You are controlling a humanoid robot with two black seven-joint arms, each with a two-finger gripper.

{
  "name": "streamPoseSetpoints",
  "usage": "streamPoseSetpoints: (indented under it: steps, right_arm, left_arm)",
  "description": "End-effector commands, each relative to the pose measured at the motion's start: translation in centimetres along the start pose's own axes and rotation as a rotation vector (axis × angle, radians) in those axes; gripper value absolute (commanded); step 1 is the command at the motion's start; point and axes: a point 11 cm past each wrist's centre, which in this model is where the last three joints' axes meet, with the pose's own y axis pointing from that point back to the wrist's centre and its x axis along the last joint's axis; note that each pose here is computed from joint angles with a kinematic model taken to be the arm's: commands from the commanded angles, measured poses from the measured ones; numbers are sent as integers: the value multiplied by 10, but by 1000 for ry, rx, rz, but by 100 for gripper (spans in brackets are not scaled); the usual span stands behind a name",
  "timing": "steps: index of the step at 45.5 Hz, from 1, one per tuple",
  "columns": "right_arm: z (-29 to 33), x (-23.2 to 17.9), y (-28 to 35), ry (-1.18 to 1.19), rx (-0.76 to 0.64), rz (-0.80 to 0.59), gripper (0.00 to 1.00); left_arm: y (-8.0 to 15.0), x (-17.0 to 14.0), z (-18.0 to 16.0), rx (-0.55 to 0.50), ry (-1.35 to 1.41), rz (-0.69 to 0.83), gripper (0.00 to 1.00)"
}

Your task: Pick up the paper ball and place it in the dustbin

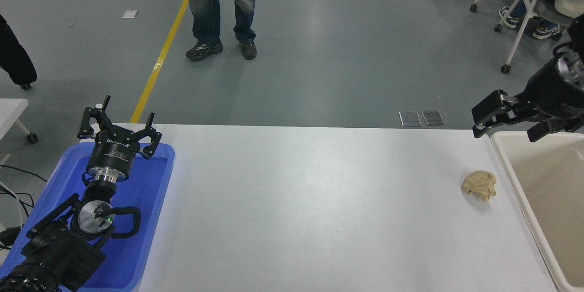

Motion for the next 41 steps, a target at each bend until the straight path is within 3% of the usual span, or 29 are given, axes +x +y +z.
streamPoseSetpoints:
  steps: [1,12,23,41]
  right_arm:
    - [31,22,-25,-80,-45,45,100]
    - [67,31,-78,-138,-126,254,100]
    - [102,11,-143,-173,-204,411,100]
    - [118,-27,-238,-332,-212,627,100]
  left_arm:
    - [0,0,0,0,0,1,100]
    - [0,0,0,0,0,1,100]
    - [0,0,0,0,0,1,100]
    - [0,0,0,0,0,1,100]
